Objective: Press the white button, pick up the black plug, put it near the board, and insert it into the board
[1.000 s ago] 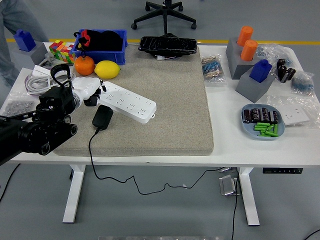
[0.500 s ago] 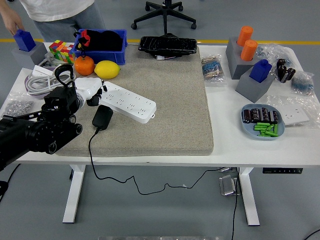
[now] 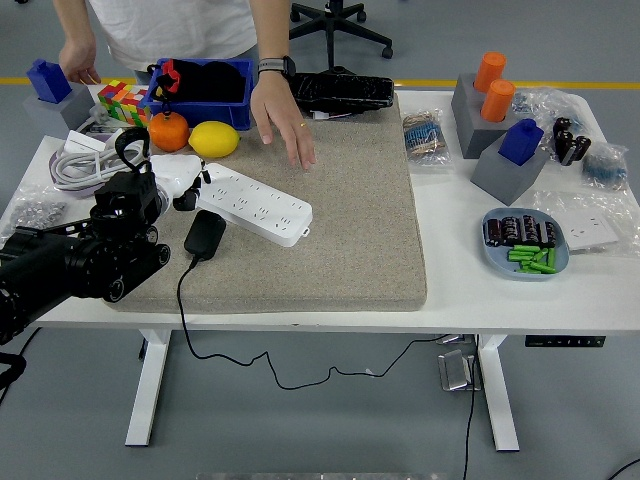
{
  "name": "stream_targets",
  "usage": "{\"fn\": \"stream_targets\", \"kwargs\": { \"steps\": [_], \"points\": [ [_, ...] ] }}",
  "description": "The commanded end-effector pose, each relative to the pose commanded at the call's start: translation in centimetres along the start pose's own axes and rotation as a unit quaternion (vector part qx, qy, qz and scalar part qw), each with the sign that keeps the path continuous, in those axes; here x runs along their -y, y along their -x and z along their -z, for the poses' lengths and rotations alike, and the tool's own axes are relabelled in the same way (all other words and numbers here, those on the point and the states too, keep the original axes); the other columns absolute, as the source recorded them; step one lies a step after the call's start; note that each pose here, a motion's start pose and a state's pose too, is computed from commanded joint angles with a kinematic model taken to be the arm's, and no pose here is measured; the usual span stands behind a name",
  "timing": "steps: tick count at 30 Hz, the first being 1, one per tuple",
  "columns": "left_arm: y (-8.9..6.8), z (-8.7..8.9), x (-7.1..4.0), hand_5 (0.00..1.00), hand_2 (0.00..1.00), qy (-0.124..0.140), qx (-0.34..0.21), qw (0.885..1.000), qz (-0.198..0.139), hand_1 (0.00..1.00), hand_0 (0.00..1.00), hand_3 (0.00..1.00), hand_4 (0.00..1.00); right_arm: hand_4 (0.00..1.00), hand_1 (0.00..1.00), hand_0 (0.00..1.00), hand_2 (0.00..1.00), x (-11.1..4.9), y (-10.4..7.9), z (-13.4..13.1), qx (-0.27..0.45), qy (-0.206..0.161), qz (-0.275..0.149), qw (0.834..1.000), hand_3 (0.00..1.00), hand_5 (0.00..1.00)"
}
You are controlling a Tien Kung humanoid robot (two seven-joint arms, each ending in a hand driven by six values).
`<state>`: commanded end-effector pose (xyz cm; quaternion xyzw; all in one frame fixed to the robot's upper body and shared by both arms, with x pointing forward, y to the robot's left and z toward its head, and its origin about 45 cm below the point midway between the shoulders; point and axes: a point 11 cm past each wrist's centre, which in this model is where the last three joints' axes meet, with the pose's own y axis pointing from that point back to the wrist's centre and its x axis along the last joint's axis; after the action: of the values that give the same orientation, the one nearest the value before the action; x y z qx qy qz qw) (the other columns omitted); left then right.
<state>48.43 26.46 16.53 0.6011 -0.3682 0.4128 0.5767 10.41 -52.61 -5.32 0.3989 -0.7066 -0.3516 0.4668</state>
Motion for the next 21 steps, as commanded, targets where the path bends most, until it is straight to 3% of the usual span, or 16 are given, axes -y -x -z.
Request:
{"fn": "stream_targets", "kwargs": {
  "steps": [21],
  "points": [
    [1.3, -0.8, 0.0, 0.002, 0.231, 0.004, 0.010, 1.000, 0.004, 0.008, 0.002, 0.699, 0.002, 0.892, 0.763, 0.874, 0.718, 0.0, 0.2, 0.0, -0.004, 0.000, 0.002, 1.000, 0.750, 0.724]
  ]
}}
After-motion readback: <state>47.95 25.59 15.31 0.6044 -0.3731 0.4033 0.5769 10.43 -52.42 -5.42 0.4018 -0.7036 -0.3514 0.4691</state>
